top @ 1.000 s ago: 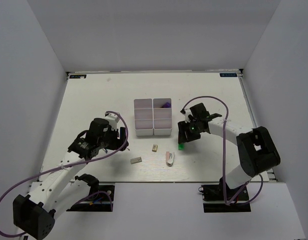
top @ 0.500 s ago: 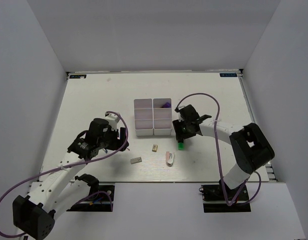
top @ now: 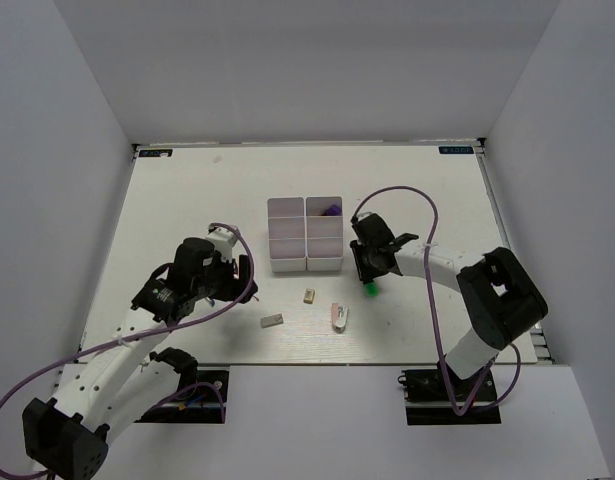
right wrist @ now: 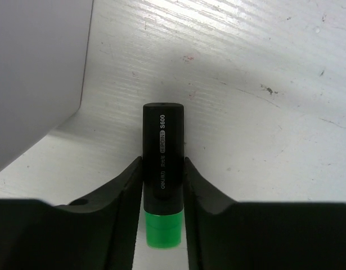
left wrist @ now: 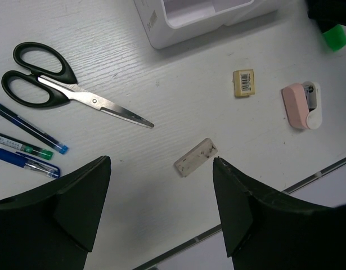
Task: Sort the stationery into containers
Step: Pick up the pen from the center of the board, then place the pen in the storage box.
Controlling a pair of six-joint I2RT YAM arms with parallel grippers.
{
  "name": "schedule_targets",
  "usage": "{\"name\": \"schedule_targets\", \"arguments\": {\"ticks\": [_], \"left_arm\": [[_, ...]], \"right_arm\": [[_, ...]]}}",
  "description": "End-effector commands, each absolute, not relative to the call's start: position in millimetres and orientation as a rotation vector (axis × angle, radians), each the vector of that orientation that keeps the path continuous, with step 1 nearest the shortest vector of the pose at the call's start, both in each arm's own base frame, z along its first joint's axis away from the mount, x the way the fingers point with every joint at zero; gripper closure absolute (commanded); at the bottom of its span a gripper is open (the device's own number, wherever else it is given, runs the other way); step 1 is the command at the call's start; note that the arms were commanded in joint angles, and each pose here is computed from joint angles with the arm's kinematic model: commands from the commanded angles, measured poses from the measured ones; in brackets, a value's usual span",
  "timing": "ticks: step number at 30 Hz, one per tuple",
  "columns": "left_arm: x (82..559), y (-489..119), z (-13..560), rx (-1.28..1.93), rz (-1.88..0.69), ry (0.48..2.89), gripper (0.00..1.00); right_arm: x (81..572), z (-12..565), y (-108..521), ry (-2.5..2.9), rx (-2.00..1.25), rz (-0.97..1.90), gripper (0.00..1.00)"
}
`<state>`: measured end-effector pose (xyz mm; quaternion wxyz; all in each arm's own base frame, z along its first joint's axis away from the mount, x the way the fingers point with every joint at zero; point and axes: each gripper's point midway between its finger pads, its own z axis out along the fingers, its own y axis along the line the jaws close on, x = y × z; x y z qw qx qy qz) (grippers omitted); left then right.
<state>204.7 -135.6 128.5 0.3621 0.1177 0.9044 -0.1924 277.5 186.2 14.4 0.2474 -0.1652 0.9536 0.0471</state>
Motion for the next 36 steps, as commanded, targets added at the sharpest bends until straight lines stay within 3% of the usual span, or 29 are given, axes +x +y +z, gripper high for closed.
{"name": "schedule_targets", "arguments": {"ticks": [1,8,19,27,31,36], "left_arm": [[203,-136,132,0.311,-0.511,2.306,0.17],[203,-135,131,0.307,-0.506,2.307,0.17],[203,-137,130,0.316,-0.519,2.311,0.19],[202,-139,124,0.327,-0.523,2.327,0.27],[203,-138,123,0.330,-0.511,2.332,0.30],[205,-135,122,0.325,-0.490,2.333,0.31]], "right_arm": [[236,-19,156,2.792,-0.442,0.031,0.72],[244,-5,157,2.755,-0.433,0.053,0.99],[312,126,186,2.305,-0.580,0.183,1.00],[358,230,275,1.902,-0.967,0.425,1.00],[380,266,312,1.764,-1.070,0.493,1.00],[383,265,339,1.606,-1.272,0.548,1.00]]}}
